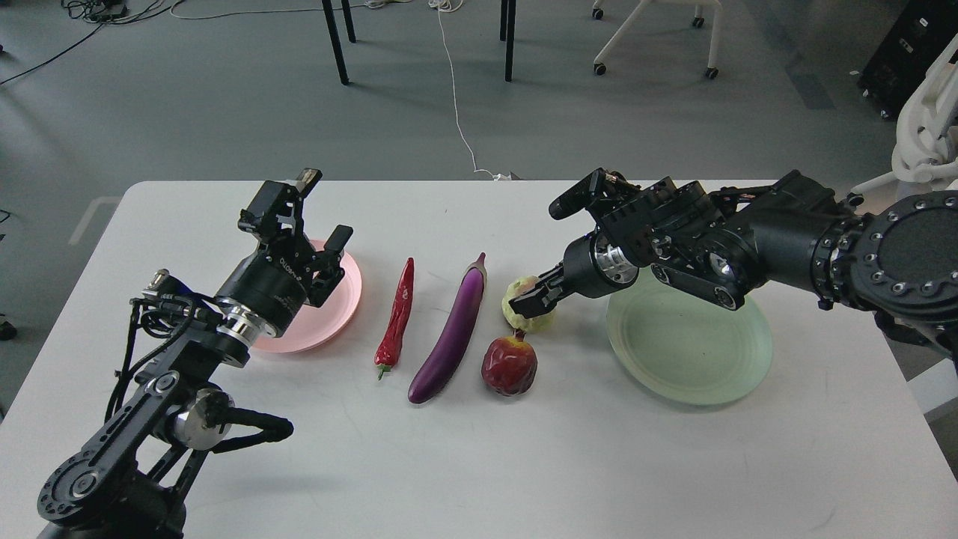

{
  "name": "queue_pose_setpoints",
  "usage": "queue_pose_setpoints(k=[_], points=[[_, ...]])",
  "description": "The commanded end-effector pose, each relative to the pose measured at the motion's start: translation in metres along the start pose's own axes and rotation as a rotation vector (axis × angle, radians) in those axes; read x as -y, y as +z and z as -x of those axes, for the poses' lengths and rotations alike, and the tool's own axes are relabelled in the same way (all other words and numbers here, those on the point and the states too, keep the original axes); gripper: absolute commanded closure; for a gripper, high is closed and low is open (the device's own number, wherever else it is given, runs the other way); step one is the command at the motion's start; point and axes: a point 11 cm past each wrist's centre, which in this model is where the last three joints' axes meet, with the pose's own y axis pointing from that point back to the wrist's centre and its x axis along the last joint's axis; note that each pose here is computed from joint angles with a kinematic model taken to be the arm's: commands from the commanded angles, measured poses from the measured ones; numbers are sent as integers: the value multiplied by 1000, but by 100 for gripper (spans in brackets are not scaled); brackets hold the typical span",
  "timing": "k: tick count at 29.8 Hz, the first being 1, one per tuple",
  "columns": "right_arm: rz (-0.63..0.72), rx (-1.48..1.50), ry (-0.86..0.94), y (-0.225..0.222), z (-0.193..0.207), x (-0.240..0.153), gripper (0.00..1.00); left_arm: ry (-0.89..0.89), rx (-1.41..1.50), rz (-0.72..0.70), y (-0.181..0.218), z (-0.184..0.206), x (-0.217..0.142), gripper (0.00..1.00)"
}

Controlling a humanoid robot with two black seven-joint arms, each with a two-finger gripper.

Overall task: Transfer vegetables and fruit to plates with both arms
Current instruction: 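Carry the fruit onto the green plate and release it, then reach the right gripper to the red apple and grasp it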

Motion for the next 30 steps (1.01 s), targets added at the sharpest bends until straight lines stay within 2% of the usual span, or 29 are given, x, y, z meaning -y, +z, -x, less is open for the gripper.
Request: queue_pose_setpoints(k=[1, 4, 10, 13, 19, 23, 26, 28, 30], points=[[42, 7, 37, 20, -14, -34, 58, -4, 0, 5, 2, 1, 0, 2], [65, 36, 49, 39, -8, -70, 58, -10, 0, 9, 3, 3, 1, 2], [160, 60, -18, 86, 48, -118, 57, -12, -4, 9, 3, 5, 1, 2], [183, 105, -46, 101, 80, -121, 56, -14, -8, 12, 3, 6, 2, 2], [180, 128, -46, 105, 106, -112, 54, -20, -7, 16, 5, 8, 2, 2], [202, 137, -52, 113, 113, -109, 43, -26, -3, 21, 8, 9, 2, 2], [203, 137, -49, 113, 113, -109, 26, -26, -3, 22, 7, 9, 2, 2], [200, 136, -47, 112, 112, -108, 9, -25, -2, 21, 7, 9, 2, 2], [200, 135, -39, 112, 109, -110, 5, -25, -2, 21, 7, 9, 2, 2]])
